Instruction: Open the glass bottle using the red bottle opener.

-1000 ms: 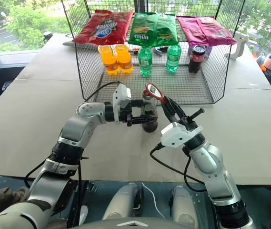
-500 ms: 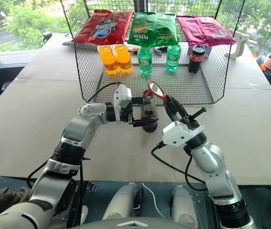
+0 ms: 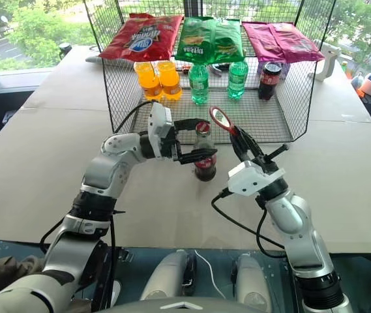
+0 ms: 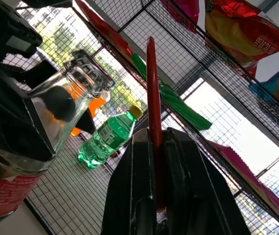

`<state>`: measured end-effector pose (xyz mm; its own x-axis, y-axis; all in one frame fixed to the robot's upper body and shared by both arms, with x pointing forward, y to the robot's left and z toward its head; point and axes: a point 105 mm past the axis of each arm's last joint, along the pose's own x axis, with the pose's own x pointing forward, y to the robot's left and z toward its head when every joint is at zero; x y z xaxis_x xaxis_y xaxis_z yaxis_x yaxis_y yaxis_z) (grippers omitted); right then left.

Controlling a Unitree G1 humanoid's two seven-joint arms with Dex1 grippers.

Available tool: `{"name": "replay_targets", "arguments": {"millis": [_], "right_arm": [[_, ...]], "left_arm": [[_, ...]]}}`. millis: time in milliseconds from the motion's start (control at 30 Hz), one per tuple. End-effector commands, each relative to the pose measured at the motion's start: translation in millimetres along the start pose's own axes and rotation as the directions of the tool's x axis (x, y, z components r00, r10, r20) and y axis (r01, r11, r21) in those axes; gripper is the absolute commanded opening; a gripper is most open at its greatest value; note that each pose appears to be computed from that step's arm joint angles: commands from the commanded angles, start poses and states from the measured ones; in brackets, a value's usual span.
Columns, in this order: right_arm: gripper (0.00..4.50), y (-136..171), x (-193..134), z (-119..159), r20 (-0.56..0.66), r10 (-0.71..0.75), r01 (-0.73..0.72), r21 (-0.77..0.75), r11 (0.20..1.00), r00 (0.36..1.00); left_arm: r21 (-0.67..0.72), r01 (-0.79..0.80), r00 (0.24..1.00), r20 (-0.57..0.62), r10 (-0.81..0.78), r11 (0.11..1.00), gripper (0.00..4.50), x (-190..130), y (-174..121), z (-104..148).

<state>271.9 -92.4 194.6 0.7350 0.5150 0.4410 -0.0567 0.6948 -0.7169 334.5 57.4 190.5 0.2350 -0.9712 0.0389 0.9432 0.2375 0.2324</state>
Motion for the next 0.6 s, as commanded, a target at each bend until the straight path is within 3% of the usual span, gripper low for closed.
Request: {"name": "replay_targets", "arguments": {"millis": [33, 200, 300, 367, 400, 500, 600], "right_arm": [[0.0, -13.7, -1.3, 9.5, 0.033, -0.049, 0.049, -0.016, 0.999, 0.998], [0.0, -14.3, -2.5, 8.9, 0.025, -0.051, 0.051, -0.017, 0.999, 0.998], [0.0, -15.0, -3.3, 9.5, 0.023, -0.053, 0.054, -0.019, 0.998, 0.998], [0.0, -15.6, -3.6, 9.3, 0.022, -0.055, 0.056, -0.021, 0.998, 0.998], [0.0, -15.6, -3.6, 9.3, 0.022, -0.055, 0.056, -0.021, 0.998, 0.998], [0.0, -15.5, -3.3, 9.6, 0.022, -0.056, 0.057, -0.022, 0.998, 0.998], [0.0, -14.9, -3.0, 10.6, 0.032, -0.047, 0.048, -0.03, 0.998, 0.998]], "left_arm": [[0.063, 0.011, 0.998, 0.062, -0.015, 0.998, 4.43, 0.0, -0.8, 20.7], [0.06, 0.025, 0.998, 0.061, -0.029, 0.998, 4.43, 0.6, -3.2, 19.5], [0.056, 0.036, 0.997, 0.061, -0.04, 0.998, 3.67, 0.7, -4.9, 20.0], [0.055, 0.042, 0.997, 0.059, -0.045, 0.998, 2.72, 0.3, -5.8, 19.7], [0.054, 0.044, 0.997, 0.058, -0.047, 0.998, 2.59, 0.0, -6.2, 19.7], [0.052, 0.048, 0.997, 0.055, -0.051, 0.997, 1.49, -1.9, -7.5, 19.4], [0.05, 0.05, 0.997, 0.056, -0.053, 0.998, 1.2, -3.5, -8.7, 19.8]]}}
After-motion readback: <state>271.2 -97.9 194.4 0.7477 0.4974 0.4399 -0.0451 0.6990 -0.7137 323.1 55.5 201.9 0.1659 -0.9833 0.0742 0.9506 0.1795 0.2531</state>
